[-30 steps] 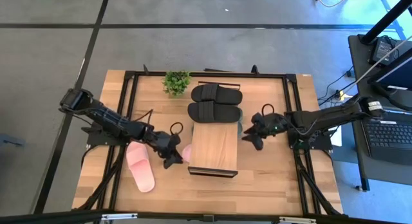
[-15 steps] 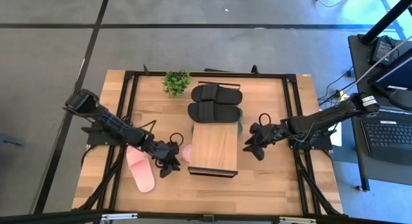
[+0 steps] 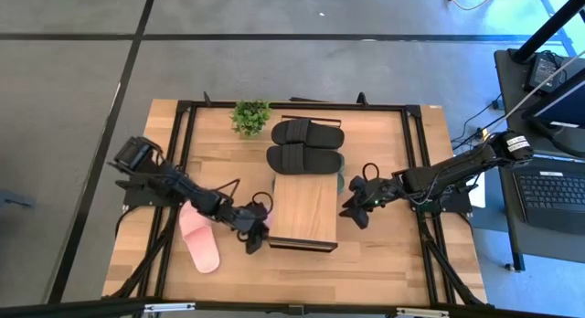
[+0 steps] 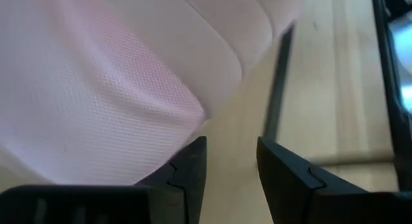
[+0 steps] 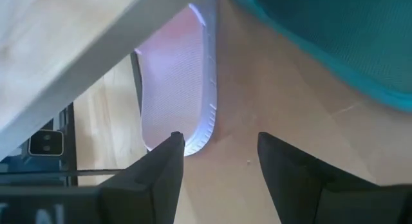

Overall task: Pick and place slides into the shelf
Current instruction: Put the right pink slide under the shelf

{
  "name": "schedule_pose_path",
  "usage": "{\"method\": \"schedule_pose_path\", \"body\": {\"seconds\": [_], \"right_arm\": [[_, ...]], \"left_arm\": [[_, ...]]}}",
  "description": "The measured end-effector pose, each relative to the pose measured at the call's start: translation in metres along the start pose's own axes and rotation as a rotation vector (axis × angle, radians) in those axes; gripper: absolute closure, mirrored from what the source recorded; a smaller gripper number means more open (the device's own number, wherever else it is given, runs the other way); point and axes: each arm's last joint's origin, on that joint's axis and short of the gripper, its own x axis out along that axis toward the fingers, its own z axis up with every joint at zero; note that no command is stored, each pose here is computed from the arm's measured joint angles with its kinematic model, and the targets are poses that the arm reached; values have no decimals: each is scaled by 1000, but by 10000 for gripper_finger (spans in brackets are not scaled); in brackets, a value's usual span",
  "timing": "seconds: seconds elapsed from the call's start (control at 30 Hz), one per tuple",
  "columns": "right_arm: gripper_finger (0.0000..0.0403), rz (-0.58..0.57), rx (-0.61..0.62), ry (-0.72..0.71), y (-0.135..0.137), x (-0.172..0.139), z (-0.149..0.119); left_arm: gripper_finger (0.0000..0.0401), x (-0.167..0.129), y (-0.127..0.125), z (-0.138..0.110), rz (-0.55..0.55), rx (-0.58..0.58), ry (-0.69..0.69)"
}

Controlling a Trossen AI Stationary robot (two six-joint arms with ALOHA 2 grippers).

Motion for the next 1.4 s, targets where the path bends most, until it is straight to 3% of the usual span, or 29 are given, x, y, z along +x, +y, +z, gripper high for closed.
{"method": "schedule_pose_path", "body": {"seconds": [0.27, 0.6, 0.87, 1.27, 1.4], "right_arm": [[204, 10, -1, 13, 0, 0, 0], [204, 13, -4, 16, 0, 0, -1], [204, 248, -101, 31, 23, -2, -3], [204, 136, -97, 78, 28, 16, -30], [204, 101, -305, 60, 32, 20, -41]], "left_arm": [[273, 4, 4, 21, 57, -42, -94], [273, 4, 13, 29, 105, -96, -126], [273, 5, 12, 28, 77, -95, -99], [274, 4, 6, 26, 40, -86, -106], [274, 4, 6, 26, 39, -85, -105]]}}
